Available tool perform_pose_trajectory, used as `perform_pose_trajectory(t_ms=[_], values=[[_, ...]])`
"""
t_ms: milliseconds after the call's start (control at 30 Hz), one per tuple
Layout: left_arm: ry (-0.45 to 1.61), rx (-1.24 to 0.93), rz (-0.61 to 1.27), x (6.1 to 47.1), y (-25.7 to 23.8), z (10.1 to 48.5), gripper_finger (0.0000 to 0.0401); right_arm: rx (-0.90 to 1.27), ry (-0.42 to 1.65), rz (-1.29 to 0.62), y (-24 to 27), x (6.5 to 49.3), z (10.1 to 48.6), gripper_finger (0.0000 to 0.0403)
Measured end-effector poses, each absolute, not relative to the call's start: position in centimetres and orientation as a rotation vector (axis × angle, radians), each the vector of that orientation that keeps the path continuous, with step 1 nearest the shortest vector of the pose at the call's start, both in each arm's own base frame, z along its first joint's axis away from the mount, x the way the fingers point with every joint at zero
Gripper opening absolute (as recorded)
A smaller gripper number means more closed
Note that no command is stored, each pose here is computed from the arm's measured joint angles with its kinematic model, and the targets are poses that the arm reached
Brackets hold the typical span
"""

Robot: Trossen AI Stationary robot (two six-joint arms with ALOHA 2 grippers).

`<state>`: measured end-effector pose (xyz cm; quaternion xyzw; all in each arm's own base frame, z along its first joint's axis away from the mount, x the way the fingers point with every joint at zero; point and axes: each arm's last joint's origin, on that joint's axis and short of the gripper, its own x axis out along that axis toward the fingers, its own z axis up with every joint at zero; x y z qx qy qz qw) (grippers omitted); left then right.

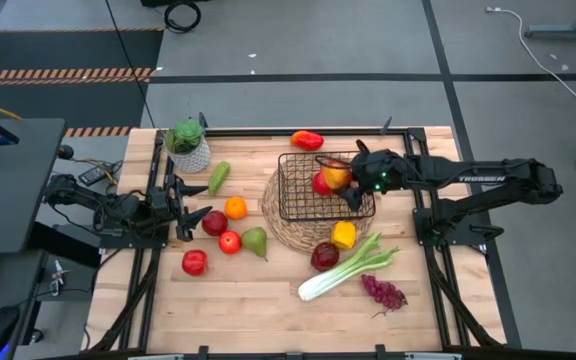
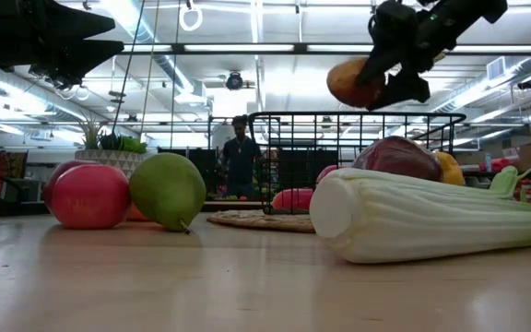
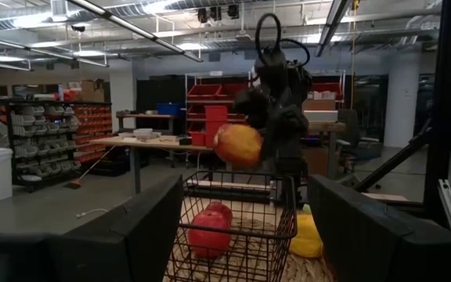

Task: Build produce basket
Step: Put the dark apple into the black wire basket

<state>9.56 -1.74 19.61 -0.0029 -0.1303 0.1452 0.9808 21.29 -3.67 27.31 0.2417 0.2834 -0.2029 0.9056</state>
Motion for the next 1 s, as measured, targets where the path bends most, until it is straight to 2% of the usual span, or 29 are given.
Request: perform_pose_trajectory(t_ms=[367,567,833,1000], values=[[-0.263,-0.006,0.292,9.56,-1.74,19.62,0.0281,0.468,0.556,-0.431,-4.47,21.3,28.39,0.0312],[-0.262,-0.006,0.293,9.56,-1.74,19.61,0.0281,0.351,0.58,-0.39,-4.41,21.32,28.4,0.0312],[-0.262,-0.006,0.293,9.56,-1.74,19.61,0.0281,0.126,0.612,-0.407,-4.43,21.33,28.4,0.0312],[-0.262,-0.006,0.293,9.56,-1.74,19.61,0.0281,-0.116,0.652,-0.404,-3.93,21.38,28.45,0.0312]])
